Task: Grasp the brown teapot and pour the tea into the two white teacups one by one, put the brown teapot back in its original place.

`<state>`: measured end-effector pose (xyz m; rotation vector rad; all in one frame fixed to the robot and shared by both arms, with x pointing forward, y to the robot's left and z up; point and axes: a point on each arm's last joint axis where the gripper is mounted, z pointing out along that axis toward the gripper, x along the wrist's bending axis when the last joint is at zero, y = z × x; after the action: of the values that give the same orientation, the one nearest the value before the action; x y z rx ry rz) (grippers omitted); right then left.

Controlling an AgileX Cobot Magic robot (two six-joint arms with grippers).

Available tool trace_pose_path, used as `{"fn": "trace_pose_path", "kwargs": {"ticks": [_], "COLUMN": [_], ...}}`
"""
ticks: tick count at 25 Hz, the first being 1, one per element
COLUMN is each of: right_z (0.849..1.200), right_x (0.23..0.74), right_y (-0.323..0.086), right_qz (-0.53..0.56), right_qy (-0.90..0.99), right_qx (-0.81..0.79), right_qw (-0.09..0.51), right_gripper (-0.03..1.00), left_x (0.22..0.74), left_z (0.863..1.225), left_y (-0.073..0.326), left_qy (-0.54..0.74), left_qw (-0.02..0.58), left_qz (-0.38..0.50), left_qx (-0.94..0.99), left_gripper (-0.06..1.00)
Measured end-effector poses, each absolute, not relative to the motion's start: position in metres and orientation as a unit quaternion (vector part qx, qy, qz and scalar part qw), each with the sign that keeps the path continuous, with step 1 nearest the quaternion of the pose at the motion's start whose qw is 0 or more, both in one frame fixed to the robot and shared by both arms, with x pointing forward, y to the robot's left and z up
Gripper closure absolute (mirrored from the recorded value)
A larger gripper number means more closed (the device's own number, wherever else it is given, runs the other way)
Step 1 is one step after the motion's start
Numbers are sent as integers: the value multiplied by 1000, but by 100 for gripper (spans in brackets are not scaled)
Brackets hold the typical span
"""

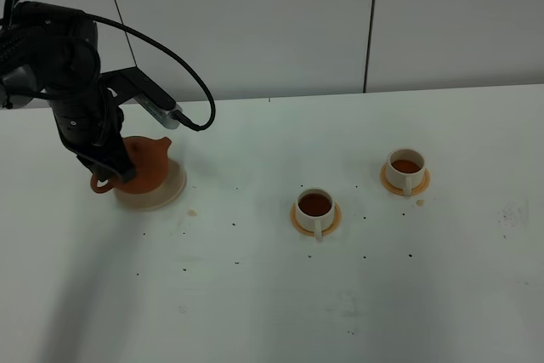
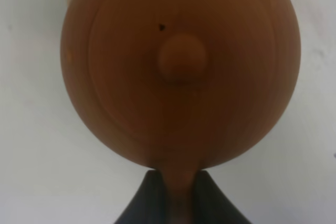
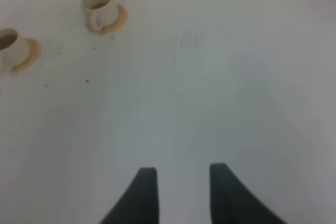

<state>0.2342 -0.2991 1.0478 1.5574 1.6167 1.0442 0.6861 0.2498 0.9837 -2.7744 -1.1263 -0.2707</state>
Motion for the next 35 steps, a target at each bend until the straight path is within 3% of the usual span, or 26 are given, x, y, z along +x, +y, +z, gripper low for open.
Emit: {"fn": "trace_pose_path", "kwargs": {"ticks": [14,35], "right_z": [1048,1048], "right_x": [234,234], "right_y": [-299,-299], "right_qz": [399,399], "right_qy": [617,617], "right_qx": [595,595], "right_qw": [327,327], "right_gripper": [73,73], "left_x": [698,697], "left_z": [951,950], "left_y": [251,249], "left_qy": [-420,-429], "left_qw": [60,54], "left_qz": [-92,-80], "left_qx": [-901,-898], "left_gripper": [77,77]}}
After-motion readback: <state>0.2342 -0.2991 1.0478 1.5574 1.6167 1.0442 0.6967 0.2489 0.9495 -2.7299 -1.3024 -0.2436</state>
